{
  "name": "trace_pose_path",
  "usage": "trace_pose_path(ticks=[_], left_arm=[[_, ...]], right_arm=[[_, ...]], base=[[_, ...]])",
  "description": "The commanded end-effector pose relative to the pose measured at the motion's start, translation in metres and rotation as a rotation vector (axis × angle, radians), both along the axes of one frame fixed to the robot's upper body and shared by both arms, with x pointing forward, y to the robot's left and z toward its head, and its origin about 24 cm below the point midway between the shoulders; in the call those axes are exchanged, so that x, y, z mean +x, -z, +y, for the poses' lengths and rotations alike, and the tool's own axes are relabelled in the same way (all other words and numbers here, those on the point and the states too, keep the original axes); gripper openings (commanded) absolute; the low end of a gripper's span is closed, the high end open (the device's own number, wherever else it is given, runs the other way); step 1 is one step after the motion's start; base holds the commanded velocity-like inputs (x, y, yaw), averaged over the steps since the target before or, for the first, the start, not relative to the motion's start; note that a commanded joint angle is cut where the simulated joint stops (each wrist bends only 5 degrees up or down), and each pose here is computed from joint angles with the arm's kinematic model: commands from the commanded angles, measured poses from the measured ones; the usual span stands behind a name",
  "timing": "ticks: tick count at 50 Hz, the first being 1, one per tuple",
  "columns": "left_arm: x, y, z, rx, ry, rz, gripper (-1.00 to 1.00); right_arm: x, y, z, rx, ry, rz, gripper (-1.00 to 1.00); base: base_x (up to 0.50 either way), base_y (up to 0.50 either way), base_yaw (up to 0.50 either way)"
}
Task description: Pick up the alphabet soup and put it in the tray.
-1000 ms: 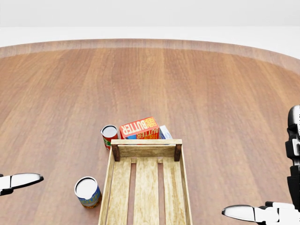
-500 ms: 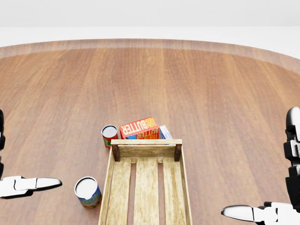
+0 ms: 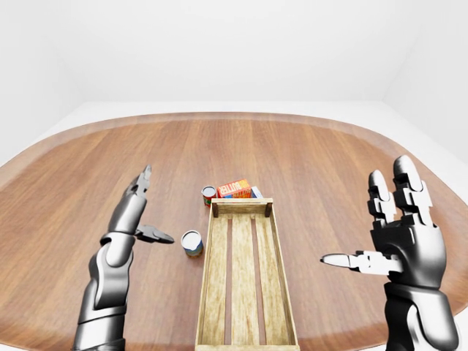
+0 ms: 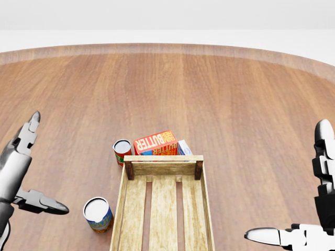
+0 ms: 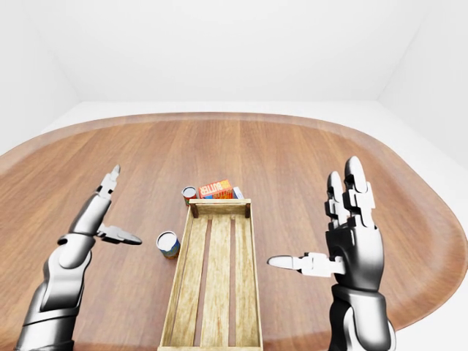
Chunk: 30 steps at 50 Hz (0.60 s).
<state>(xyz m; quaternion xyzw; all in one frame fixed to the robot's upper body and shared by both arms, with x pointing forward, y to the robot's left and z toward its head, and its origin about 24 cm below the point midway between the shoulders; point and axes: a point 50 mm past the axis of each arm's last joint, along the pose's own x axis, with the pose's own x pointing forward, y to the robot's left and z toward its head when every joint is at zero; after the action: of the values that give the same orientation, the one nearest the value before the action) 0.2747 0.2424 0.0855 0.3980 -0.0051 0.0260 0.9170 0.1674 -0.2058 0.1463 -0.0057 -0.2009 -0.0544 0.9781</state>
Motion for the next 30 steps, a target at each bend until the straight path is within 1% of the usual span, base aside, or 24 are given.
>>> trace_pose_path(ticks=[1,3,5,6,10,11,13,15,16,18,19,21,22,23,24,26,30], left_arm=[[0.024,0.004,0.0,0.329,0.029,0.094,1.0],[0.024,0.004,-0.001,0.339,0.039,0.095,1.0],[0.026,0.005,-0.003,0.388,0.056,0.122,1.0],[0.029,0.007,-0.006,0.405,0.076,0.148,1.0],[0.032,0.018,-0.007,0.452,0.098,0.222,1.0],[0.034,0.024,-0.007,0.492,0.102,0.261,1.0],[0.035,0.029,-0.006,0.494,0.105,0.289,1.0],[0.037,0.032,-0.01,0.491,0.119,0.312,1.0],[0.037,0.034,-0.009,0.467,0.125,0.325,1.0],[0.038,0.04,-0.009,0.476,0.13,0.352,1.0],[0.038,0.041,-0.008,0.513,0.121,0.345,1.0],[0.039,0.045,-0.01,0.493,0.139,0.381,1.0],[0.04,0.04,-0.012,0.492,0.156,0.385,1.0],[0.041,0.05,-0.01,0.497,0.14,0.403,1.0],[0.042,0.052,-0.01,0.497,0.138,0.412,1.0],[0.043,0.046,-0.014,0.474,0.177,0.43,1.0],[0.046,0.046,-0.018,0.45,0.195,0.444,1.0]], right_arm=[[-0.002,-0.002,-0.003,0.003,0.007,-0.011,1.0],[-0.003,-0.002,-0.003,0.003,0.007,-0.012,1.0],[-0.003,-0.003,-0.002,0.003,0.007,-0.014,1.0],[-0.004,-0.003,-0.002,0.003,0.007,-0.014,1.0],[-0.005,-0.005,-0.004,0.006,0.017,-0.026,1.0],[-0.005,-0.005,-0.005,0.007,0.024,-0.025,1.0],[-0.005,-0.004,-0.005,0.009,0.024,-0.025,1.0],[-0.005,-0.005,-0.005,0.011,0.027,-0.028,1.0],[-0.005,-0.005,-0.005,0.012,0.027,-0.028,1.0],[-0.005,-0.005,-0.005,0.014,0.027,-0.031,1.0],[-0.005,-0.006,-0.006,0.016,0.031,-0.036,1.0],[-0.007,-0.007,-0.006,0.016,0.033,-0.04,1.0],[-0.007,-0.007,-0.007,0.016,0.034,-0.041,1.0],[-0.007,-0.007,-0.007,0.019,0.035,-0.043,1.0],[-0.007,-0.007,-0.007,0.019,0.035,-0.042,1.0],[-0.007,-0.008,-0.007,0.024,0.035,-0.047,1.0],[-0.005,-0.007,-0.006,0.023,0.034,-0.041,1.0]], base=[[0.0,0.0,0.0],[0.0,0.0,0.0],[0.0,0.0,0.0],[0.0,0.0,0.0],[0.0,0.0,0.0],[0.0,0.0,0.0],[0.0,0.0,0.0],[0.0,0.0,0.0],[0.0,0.0,0.0],[0.0,0.0,0.0],[0.0,0.0,0.0],[0.0,0.0,0.0],[0.0,0.0,0.0],[0.0,0.0,0.0],[0.0,0.0,0.0],[0.0,0.0,0.0],[0.0,0.0,0.0]])
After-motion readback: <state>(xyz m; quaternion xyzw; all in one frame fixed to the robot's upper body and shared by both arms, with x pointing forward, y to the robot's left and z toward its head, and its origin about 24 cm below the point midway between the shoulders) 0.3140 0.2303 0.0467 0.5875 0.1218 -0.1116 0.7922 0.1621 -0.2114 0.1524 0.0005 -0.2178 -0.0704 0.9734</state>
